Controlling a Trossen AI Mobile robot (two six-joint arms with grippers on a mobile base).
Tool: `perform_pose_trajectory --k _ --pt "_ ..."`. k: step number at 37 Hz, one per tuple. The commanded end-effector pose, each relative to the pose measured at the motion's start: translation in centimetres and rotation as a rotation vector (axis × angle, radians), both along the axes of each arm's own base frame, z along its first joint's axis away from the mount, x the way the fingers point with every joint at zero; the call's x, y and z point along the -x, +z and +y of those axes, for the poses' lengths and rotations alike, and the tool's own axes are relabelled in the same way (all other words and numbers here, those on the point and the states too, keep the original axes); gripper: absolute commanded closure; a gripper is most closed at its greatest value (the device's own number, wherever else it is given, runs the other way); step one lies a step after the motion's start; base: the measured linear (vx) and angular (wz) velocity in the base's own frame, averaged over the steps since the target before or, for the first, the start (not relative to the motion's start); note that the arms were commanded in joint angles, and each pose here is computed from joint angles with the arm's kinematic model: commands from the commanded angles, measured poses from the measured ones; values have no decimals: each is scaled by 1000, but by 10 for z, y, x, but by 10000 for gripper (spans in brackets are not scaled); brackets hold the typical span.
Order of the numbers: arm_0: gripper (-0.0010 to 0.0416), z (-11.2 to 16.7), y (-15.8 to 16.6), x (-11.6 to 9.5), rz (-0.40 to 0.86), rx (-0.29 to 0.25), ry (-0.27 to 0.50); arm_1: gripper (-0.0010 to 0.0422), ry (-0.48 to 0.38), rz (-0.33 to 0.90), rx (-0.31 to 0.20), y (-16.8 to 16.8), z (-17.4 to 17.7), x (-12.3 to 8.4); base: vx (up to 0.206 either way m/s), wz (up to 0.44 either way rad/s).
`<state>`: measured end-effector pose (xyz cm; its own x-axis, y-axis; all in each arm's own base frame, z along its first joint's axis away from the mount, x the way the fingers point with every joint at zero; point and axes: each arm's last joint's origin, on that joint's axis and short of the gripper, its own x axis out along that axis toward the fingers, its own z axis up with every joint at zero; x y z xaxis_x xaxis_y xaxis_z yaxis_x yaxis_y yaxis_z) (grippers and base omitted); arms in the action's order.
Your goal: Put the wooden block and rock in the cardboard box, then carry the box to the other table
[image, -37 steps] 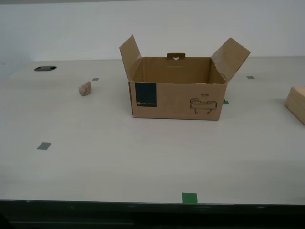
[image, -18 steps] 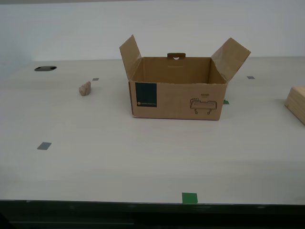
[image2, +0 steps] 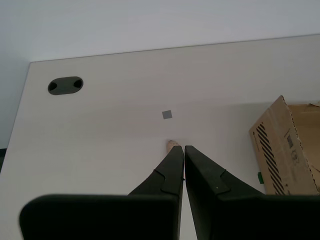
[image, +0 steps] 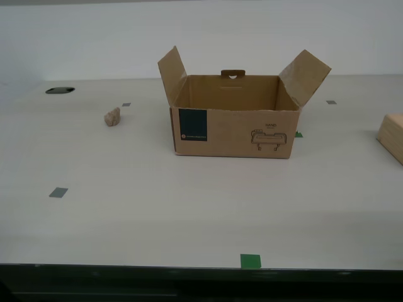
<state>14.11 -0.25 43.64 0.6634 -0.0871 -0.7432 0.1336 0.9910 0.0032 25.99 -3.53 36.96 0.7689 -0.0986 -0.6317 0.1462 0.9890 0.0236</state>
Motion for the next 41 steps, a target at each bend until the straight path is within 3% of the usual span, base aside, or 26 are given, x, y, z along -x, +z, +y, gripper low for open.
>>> perform_pose_trajectory --k 1,14,22,32,41 --pt "406 -1 0 3 34 16 -19 413 -21 26 -6 -3 -6 -8 0 0" --pt "406 -1 -6 1 103 27 -12 412 -51 95 -34 -19 -16 -45 0 0" --pt "406 -3 -15 -12 147 78 -26 412 -53 110 -39 -22 -20 -65 0 0" --pt "406 -13 -23 -33 185 100 -44 412 -58 110 -44 -21 -21 -68 0 0" --pt "406 -30 -29 -49 205 104 -105 412 -63 122 -51 -21 -20 -67 0 0"
